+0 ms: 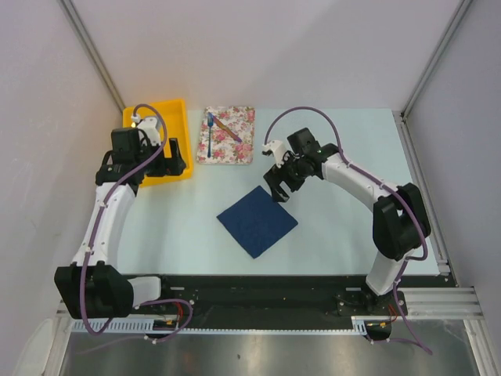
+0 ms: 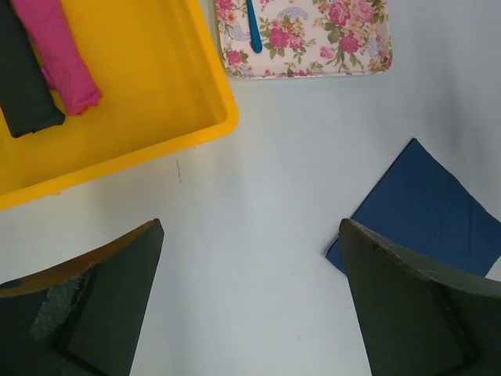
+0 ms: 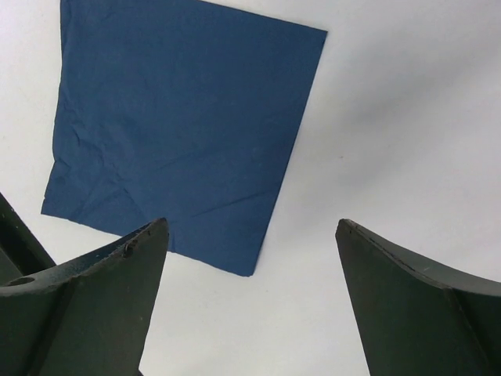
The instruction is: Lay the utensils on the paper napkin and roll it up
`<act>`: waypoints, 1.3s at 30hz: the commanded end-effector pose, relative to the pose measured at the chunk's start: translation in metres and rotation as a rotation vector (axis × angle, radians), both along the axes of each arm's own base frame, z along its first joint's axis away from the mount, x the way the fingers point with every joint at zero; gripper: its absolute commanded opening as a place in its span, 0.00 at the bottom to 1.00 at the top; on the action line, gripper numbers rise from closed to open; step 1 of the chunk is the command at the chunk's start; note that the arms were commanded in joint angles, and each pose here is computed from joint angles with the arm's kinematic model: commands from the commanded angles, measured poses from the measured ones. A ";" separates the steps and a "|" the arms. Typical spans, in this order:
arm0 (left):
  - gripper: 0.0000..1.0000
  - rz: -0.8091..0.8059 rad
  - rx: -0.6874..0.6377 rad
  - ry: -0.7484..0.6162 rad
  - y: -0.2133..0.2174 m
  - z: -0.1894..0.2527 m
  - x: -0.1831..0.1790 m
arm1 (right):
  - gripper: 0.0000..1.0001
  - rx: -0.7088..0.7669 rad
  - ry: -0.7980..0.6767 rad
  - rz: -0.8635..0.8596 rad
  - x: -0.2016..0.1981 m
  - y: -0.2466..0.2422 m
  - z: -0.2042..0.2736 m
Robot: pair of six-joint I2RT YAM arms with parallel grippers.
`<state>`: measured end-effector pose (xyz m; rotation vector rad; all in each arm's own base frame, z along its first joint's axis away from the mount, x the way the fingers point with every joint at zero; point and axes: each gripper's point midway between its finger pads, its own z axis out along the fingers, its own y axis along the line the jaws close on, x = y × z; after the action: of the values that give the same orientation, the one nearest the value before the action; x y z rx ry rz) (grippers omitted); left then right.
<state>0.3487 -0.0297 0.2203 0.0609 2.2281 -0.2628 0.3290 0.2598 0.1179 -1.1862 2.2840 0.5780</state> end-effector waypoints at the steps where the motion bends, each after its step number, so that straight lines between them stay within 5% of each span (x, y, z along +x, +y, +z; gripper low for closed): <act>1: 1.00 0.008 0.025 -0.058 0.003 0.021 -0.001 | 0.93 0.016 -0.008 -0.017 0.004 0.011 -0.006; 10: 1.00 -0.025 0.045 -0.072 0.002 0.014 -0.005 | 0.86 -0.030 0.046 -0.060 -0.005 0.006 -0.032; 24: 1.00 -0.086 0.007 -0.069 -0.012 0.004 -0.005 | 0.54 -0.080 0.044 -0.178 0.005 0.011 -0.070; 39: 1.00 -0.107 -0.007 -0.080 -0.016 0.003 -0.007 | 0.46 -0.104 0.024 -0.191 0.025 0.027 -0.094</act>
<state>0.3418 -0.0396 0.2122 0.1357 2.2041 -0.3051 0.3389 0.2765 0.0233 -1.0122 2.4779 0.4202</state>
